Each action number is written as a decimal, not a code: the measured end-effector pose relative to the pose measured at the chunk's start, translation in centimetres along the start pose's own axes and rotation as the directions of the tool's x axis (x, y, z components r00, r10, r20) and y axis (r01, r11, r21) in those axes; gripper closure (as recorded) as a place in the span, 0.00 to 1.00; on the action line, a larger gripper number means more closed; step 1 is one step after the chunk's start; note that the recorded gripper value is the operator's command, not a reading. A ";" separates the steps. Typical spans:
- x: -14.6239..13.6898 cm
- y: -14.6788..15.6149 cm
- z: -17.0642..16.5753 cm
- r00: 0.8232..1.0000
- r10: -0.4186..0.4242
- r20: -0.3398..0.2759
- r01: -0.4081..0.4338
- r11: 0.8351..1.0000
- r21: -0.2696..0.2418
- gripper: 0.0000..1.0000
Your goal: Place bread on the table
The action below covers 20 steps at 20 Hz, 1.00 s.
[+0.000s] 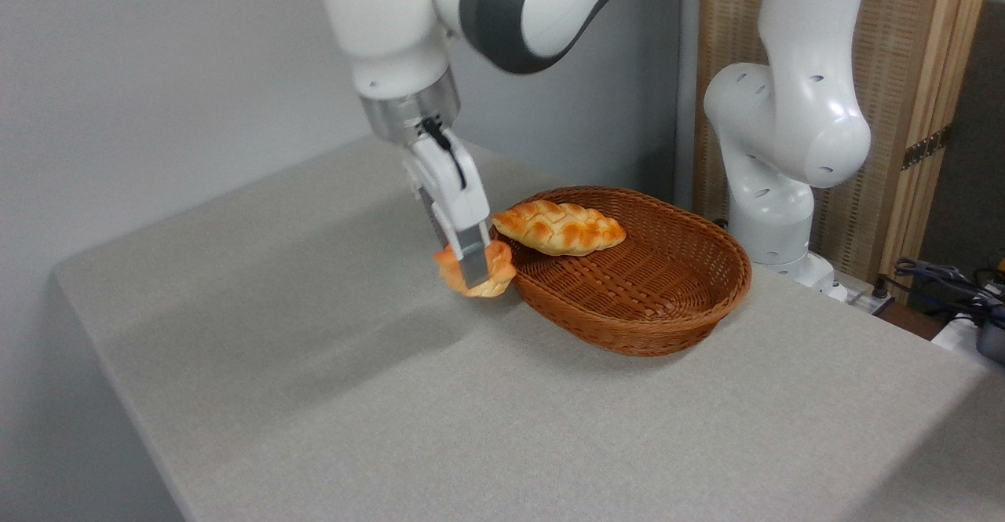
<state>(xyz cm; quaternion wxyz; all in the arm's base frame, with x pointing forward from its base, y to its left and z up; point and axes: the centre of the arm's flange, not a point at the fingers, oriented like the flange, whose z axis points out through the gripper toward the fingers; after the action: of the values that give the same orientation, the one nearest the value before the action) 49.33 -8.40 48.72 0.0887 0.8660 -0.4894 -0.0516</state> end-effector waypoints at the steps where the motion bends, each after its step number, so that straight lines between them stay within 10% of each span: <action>1: 0.5 -0.3 0.4 1.000 0.000 0.003 0.000 1.000 -0.007 0.00; 20: 5.6 -2.1 4.4 0.998 0.036 0.045 -0.035 0.999 -0.018 0.00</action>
<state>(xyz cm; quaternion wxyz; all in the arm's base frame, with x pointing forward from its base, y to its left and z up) 53.22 -12.59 43.92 0.0860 0.8549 -0.5063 -0.0741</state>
